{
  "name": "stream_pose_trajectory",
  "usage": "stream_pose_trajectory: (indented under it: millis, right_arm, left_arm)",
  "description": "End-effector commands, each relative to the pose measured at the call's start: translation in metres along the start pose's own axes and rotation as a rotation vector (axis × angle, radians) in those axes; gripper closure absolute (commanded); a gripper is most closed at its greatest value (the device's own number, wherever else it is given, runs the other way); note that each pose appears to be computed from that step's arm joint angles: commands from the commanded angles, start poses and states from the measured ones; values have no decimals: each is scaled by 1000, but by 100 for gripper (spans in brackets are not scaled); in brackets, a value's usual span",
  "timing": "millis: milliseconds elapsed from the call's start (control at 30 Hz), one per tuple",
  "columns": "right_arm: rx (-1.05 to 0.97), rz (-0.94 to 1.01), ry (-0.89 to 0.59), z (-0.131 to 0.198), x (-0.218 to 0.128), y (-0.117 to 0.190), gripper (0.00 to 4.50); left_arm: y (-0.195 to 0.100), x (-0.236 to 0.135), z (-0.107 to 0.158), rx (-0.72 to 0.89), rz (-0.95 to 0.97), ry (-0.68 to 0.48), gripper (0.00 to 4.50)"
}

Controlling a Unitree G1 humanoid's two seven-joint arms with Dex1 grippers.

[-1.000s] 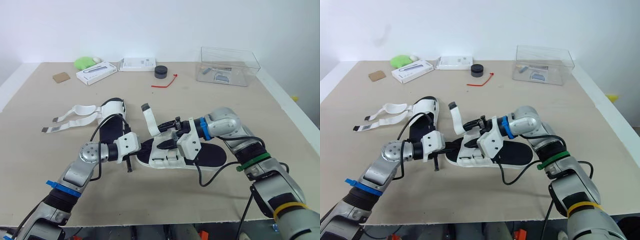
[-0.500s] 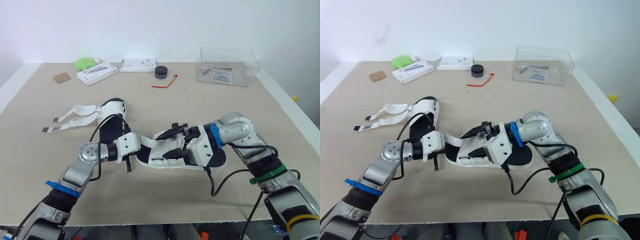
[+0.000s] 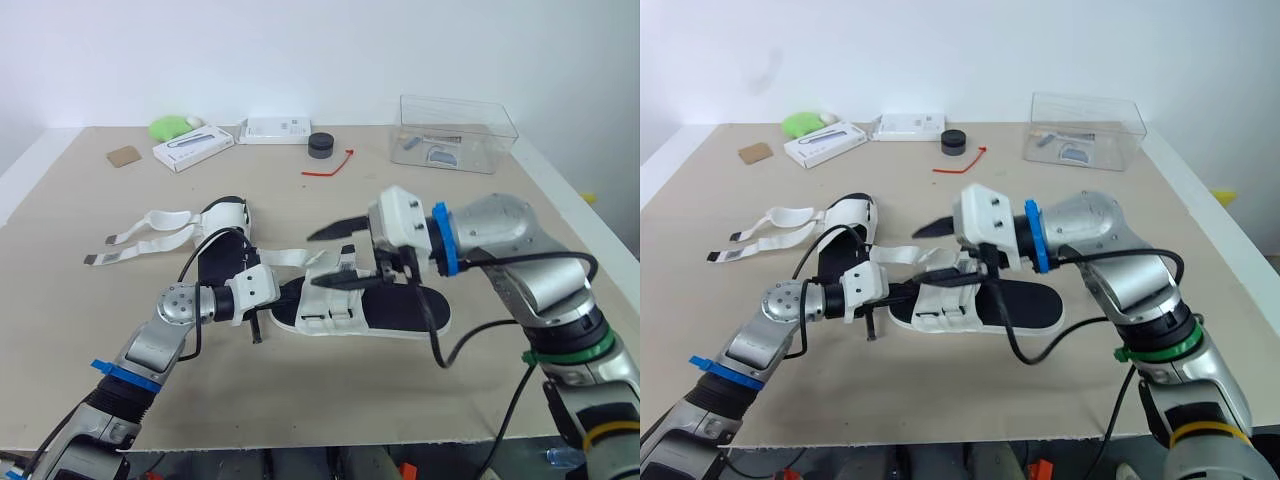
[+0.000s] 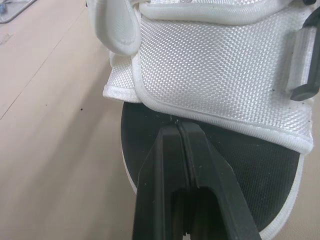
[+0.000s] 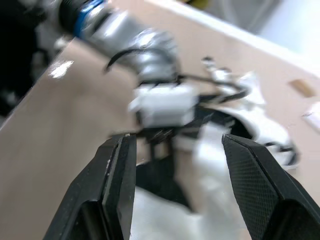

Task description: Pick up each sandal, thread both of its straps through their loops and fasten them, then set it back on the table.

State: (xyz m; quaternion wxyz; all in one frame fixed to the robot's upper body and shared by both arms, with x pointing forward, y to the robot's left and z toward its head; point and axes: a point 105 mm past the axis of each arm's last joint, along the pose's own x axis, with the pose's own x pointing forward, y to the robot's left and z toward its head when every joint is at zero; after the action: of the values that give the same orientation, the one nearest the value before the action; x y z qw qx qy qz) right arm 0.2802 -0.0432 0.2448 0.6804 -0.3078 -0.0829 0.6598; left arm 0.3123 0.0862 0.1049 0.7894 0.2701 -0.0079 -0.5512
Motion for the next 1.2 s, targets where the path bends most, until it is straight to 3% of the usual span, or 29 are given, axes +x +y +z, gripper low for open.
stream_pose_trajectory:
  millis: [33,200,533,900,1200]
  right_arm:
    - [-24,-78,32,2,0,-20,153]
    - [206,-60,36,-6,5,-44,153]
    - [797,165,108,-3,18,-39,153]
    - [815,180,243,-26,35,-28,153]
    - [813,233,229,-18,36,-22,153]
  left_arm:
    - [-14,2,-21,-39,-52,76,450]
    - [-15,4,-20,-37,-58,72,450]
    - [-14,4,-19,-33,-54,70,450]
    - [-15,3,-20,-38,-42,71,450]
    - [-15,3,-22,-40,-40,75,450]
